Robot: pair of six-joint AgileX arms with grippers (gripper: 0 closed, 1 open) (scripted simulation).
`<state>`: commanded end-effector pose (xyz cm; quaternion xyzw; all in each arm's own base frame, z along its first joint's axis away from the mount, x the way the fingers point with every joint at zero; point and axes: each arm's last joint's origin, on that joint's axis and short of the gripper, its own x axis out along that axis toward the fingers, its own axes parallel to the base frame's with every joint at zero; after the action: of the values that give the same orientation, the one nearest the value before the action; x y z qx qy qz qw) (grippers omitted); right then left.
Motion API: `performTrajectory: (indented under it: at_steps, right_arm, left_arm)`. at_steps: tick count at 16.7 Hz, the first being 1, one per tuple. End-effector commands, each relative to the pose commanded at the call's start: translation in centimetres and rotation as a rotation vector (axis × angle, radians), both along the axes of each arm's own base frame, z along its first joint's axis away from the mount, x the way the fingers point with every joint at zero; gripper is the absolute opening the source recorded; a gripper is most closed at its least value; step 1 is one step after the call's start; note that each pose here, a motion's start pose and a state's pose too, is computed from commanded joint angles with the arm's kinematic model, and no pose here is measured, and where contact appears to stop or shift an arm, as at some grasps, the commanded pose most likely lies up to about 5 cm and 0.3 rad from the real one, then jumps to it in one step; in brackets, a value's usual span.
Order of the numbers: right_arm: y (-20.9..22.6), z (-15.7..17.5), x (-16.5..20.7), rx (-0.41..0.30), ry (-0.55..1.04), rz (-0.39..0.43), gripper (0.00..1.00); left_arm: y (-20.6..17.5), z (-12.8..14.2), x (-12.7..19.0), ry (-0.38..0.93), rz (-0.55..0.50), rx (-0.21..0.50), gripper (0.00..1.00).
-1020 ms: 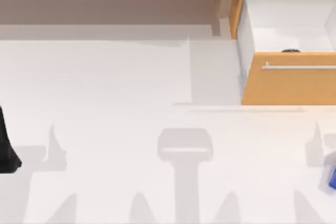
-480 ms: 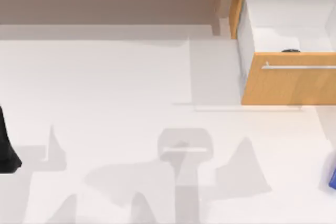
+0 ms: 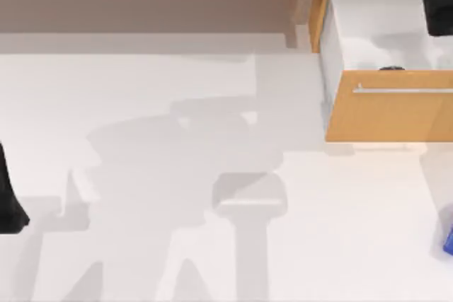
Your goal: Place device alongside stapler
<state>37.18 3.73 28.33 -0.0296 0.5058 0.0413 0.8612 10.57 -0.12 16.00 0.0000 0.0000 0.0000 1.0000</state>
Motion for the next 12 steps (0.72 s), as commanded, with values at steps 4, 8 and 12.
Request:
performTrajectory:
  at_steps: [4, 8, 12]
  right_arm:
    - [1.9, -5.3, 6.8, -0.021, 0.209, 0.029, 1.0]
    - [3.2, -9.9, 10.1, -0.038, 0.356, 0.049, 1.0]
    - [3.2, -11.4, 11.1, -0.044, 0.406, 0.045, 1.0]
  left_arm:
    - [0.0, 0.0, 0.0, 0.0, 0.0, 0.0, 1.0]
    - [0.0, 0.0, 0.0, 0.0, 0.0, 0.0, 1.0]
    - [0.0, 0.0, 0.0, 0.0, 0.0, 0.0, 1.0]
